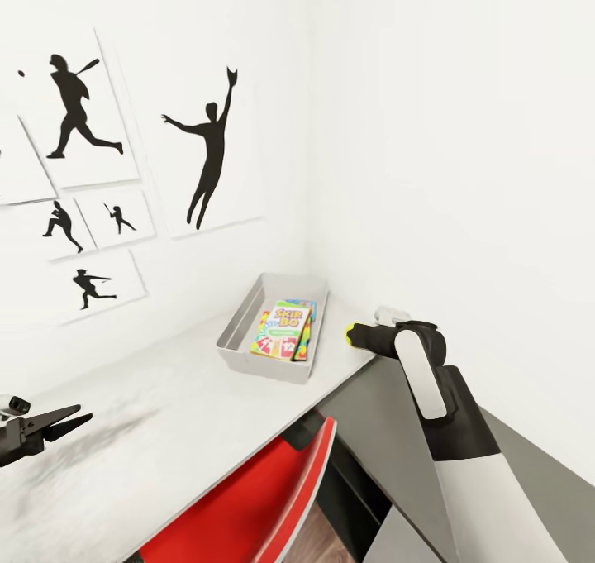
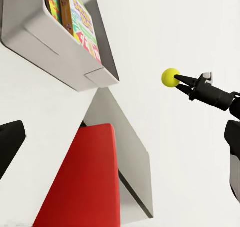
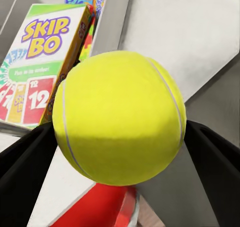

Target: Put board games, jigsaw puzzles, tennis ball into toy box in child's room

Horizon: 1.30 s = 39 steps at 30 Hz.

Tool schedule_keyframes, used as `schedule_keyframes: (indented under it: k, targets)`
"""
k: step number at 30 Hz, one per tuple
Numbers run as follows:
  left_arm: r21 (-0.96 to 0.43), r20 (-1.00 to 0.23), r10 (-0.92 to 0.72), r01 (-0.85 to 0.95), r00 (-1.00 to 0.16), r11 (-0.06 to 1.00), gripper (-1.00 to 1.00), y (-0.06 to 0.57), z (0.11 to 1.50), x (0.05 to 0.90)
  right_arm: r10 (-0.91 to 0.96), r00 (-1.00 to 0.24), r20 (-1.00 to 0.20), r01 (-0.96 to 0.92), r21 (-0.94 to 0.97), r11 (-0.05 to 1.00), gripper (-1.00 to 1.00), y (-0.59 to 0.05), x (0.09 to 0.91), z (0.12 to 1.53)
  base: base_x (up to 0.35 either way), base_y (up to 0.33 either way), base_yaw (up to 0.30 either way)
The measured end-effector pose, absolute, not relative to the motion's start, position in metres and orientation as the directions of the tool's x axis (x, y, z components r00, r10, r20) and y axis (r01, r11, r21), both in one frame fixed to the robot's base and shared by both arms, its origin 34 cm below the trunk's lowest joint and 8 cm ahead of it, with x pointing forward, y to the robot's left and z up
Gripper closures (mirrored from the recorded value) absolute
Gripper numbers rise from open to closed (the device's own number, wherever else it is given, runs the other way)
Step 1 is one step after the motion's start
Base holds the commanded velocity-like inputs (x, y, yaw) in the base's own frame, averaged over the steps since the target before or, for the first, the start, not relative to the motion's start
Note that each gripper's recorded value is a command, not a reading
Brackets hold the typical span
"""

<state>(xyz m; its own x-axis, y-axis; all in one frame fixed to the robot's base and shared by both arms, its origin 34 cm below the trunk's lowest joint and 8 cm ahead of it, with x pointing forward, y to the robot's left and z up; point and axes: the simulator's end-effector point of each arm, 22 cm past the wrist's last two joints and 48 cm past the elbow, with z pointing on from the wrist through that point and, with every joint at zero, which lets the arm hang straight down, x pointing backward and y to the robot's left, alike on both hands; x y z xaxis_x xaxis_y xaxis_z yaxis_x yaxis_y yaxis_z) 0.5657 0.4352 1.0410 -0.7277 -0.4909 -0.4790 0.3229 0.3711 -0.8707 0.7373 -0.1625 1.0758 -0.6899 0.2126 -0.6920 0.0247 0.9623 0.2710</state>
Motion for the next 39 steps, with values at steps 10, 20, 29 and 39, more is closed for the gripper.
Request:
schedule_keyframes:
  k: [10,20,29,39]
  targets:
    - [-0.861,-0.498,-0.489,0.344,-0.716,0.374,-1.00,0.437,1.050,0.564,0.212,-0.678,-0.703,0.022,0.269,0.963,1.00,-0.164,0.736,1.086,0.000,0.000,0.158]
    - [-0.855,-0.512,-0.488,0.369,-0.707,0.364,-1.00,0.437,1.061,0.562,0.213,-0.667,-0.714,0.019,0.270,0.963,1.00,-0.165,0.735,1.096,0.037,0.108,0.162]
    - [-0.851,-0.520,-0.488,0.380,-0.701,0.362,-1.00,0.437,1.066,0.561,0.225,-0.665,-0.713,0.008,0.294,0.956,1.00,-0.161,0.733,1.102,0.120,0.048,0.115]
    - [-0.851,-0.521,-0.488,0.381,-0.701,0.362,-1.00,0.437,1.067,0.561,0.246,-0.675,-0.696,-0.009,0.341,0.940,1.00,-0.151,0.731,1.103,0.058,0.013,0.009]
